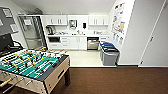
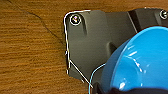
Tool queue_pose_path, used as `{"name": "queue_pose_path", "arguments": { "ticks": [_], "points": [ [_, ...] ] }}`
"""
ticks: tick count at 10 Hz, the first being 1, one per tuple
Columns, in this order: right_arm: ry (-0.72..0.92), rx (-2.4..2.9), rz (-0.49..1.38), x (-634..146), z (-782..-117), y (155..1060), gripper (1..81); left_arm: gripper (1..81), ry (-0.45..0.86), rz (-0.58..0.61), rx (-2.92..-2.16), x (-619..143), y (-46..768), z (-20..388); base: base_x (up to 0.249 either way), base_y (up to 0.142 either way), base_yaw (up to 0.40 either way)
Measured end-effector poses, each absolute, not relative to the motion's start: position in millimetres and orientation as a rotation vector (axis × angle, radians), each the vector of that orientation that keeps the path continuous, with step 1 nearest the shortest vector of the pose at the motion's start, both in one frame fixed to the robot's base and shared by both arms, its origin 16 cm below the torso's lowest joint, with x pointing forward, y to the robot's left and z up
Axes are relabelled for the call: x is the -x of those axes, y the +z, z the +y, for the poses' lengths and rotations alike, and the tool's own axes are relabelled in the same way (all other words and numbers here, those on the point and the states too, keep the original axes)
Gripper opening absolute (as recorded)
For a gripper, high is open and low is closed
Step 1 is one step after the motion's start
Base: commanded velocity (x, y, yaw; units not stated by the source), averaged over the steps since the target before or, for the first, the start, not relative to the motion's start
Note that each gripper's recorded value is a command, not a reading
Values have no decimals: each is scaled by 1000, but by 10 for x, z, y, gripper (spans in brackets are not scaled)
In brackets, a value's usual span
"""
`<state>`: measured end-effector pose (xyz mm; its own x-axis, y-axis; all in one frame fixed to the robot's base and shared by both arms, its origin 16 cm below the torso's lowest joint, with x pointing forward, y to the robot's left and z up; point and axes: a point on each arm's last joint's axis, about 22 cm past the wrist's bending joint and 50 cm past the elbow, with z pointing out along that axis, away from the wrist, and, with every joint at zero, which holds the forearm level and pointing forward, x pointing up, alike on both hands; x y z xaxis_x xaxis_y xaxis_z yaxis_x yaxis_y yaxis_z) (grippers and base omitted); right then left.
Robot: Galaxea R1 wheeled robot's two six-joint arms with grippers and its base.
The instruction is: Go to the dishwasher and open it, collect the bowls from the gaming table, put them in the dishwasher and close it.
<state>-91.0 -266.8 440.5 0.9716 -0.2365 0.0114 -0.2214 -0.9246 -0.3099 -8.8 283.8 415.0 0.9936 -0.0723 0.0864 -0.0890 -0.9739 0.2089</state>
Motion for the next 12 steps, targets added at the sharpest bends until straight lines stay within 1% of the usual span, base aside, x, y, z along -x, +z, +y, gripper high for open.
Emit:
{"name": "queue_pose_path", "arguments": {
  "ticks": [5,12],
  "points": [
    [-72,2810,334,905,-2672,4405,10,10,120,-120,-2919,68,4150,2806,248,0,0],
    [-72,2808,334,903,-2653,4404,10,10,117,-119,-2917,78,4149,2786,246,-74,0]
  ]
}}
